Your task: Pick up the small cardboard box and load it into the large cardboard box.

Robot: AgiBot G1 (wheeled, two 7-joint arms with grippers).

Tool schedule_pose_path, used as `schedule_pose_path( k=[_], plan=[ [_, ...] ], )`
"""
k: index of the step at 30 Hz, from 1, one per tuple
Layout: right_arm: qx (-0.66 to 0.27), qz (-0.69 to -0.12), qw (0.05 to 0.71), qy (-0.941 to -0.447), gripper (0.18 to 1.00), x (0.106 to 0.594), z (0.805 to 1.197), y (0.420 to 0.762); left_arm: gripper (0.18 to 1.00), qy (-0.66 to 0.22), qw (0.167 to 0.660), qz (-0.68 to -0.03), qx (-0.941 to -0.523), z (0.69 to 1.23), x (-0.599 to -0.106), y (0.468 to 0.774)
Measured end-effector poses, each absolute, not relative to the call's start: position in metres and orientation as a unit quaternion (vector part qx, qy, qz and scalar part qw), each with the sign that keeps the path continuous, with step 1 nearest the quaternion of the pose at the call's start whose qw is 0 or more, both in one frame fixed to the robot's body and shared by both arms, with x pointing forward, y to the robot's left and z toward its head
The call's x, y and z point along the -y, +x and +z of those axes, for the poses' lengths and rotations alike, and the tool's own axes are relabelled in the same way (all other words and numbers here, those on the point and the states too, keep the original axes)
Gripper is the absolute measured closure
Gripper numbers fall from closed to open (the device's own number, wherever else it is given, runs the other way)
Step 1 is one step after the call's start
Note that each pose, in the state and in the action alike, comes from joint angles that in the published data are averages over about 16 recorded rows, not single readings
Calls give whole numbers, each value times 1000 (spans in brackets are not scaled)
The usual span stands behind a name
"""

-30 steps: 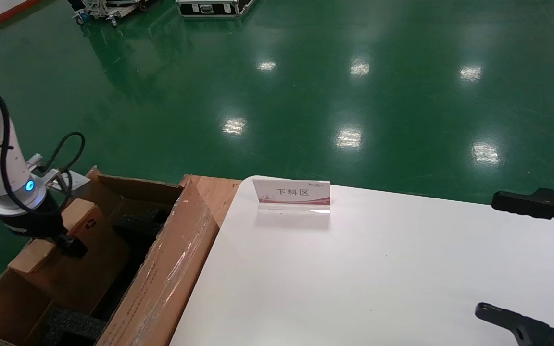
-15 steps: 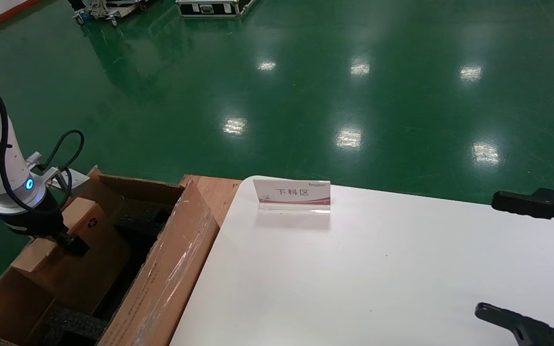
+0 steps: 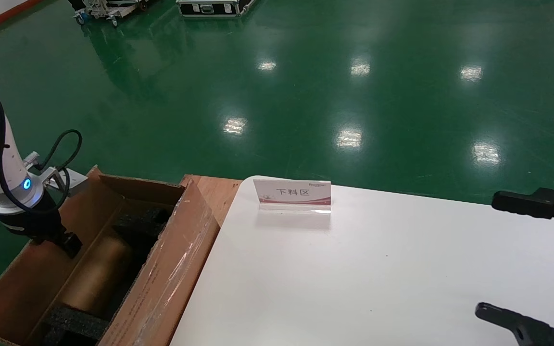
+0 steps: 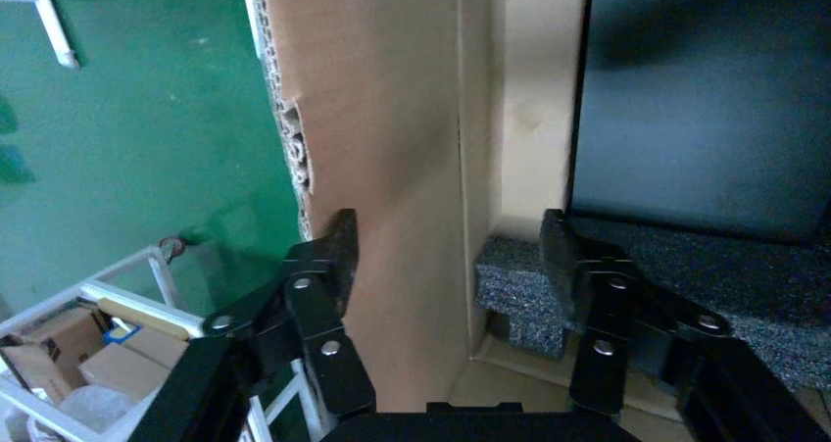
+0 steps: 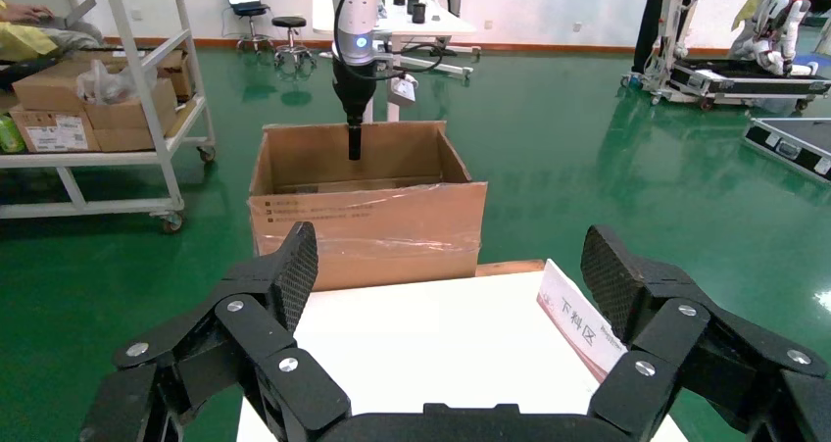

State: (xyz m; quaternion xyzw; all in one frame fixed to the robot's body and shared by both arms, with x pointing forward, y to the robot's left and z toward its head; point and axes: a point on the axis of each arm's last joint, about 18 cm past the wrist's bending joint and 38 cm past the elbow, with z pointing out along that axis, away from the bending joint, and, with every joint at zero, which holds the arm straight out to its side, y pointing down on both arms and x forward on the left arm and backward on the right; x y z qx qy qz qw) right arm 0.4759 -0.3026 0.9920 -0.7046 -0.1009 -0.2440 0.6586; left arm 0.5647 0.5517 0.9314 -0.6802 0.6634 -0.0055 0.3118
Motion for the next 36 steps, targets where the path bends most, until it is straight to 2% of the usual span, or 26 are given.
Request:
schedule_pose_path(
  k=[9,17,22,28,36],
  plan=[
    [101,-244,659,-705,178,303,992,476,386,-602,369,-71,-705,971,-523,580],
    [101,-244,659,-705,178,303,992,476,269,-489,451,-154,-731,1019,-484,582],
    [101,-244,659,-705,178,303,992,476,219,-439,480,-188,-735,1034,-465,579],
    [101,-244,659,-704,178,303,992,476,192,-405,476,-210,-752,1033,-442,580],
    [101,-244,659,-704,178,303,992,476,184,-361,426,-247,-792,1017,-402,586]
  ],
)
